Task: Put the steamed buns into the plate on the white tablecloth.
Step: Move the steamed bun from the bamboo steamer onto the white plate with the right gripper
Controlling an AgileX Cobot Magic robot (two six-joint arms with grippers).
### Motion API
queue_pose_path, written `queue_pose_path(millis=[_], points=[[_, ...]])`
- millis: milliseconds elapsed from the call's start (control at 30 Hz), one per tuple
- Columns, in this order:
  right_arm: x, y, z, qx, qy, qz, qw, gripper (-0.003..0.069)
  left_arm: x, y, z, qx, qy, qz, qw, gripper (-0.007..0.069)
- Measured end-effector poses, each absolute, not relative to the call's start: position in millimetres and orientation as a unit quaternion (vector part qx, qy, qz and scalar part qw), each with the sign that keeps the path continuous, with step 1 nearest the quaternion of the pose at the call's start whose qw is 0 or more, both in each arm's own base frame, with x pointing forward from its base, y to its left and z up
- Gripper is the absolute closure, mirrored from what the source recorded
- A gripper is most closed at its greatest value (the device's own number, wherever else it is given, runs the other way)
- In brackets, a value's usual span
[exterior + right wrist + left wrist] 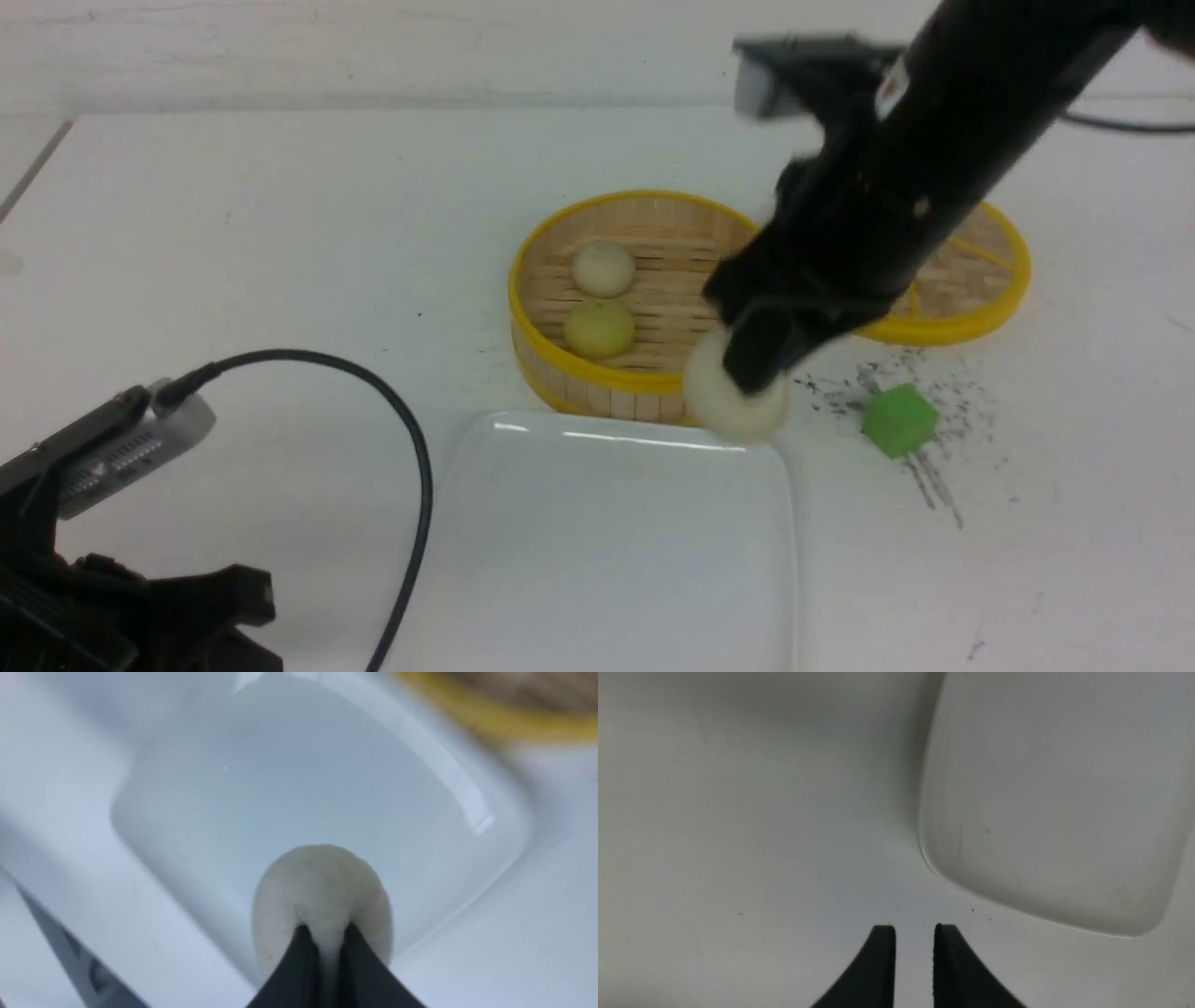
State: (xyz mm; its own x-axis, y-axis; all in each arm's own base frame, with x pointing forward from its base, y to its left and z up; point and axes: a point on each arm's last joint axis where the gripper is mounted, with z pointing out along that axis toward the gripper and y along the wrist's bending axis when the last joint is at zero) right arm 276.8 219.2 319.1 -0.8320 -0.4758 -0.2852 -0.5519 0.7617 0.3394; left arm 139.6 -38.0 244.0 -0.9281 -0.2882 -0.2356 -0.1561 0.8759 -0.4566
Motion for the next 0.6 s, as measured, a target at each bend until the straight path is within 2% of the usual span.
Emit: queue_pose_path(millis=[67,100,167,233,300,333,400,433,467,533,600], points=[[265,232,283,-0.281,0.937,0.195,0.076,0.0595,141,-38,244,-0.117,0.956,-0.22,0.155,0.0465],[265,233,280,-0.282,0.937,0.191,0.076,0.0593,141,-38,244,-0.117,0.956,-0.22,0.155,0.0465],[264,239,250,-0.269,0.943,0.173,0.09,0.0552,142,-37,245,-0.119,0.955,-0.219,0.164,0.0462],[266,241,239,-0.258,0.947,0.168,0.097,0.0526,143,-37,245,-0.12,0.954,-0.218,0.169,0.0461],[272,245,223,-0.241,0.95,0.164,0.109,0.0421,145,-36,246,-0.122,0.951,-0.217,0.181,0.0456],[273,246,221,-0.241,0.95,0.164,0.11,0.0412,145,-36,246,-0.123,0.951,-0.217,0.182,0.0455],[276,248,213,-0.235,0.952,0.163,0.111,0.0292,147,-36,246,-0.125,0.949,-0.215,0.194,0.0449],[276,248,213,-0.235,0.952,0.162,0.11,0.0292,147,-36,246,-0.125,0.949,-0.215,0.194,0.0448],[274,247,214,-0.241,0.952,0.159,0.1,0.0236,148,-35,247,-0.126,0.948,-0.215,0.2,0.0446],[271,246,223,-0.259,0.948,0.158,0.094,0.0214,150,-35,248,-0.13,0.945,-0.219,0.207,0.0445],[266,242,244,-0.268,0.945,0.161,0.1,0.0227,151,-37,249,-0.14,0.939,-0.232,0.213,0.0442]])
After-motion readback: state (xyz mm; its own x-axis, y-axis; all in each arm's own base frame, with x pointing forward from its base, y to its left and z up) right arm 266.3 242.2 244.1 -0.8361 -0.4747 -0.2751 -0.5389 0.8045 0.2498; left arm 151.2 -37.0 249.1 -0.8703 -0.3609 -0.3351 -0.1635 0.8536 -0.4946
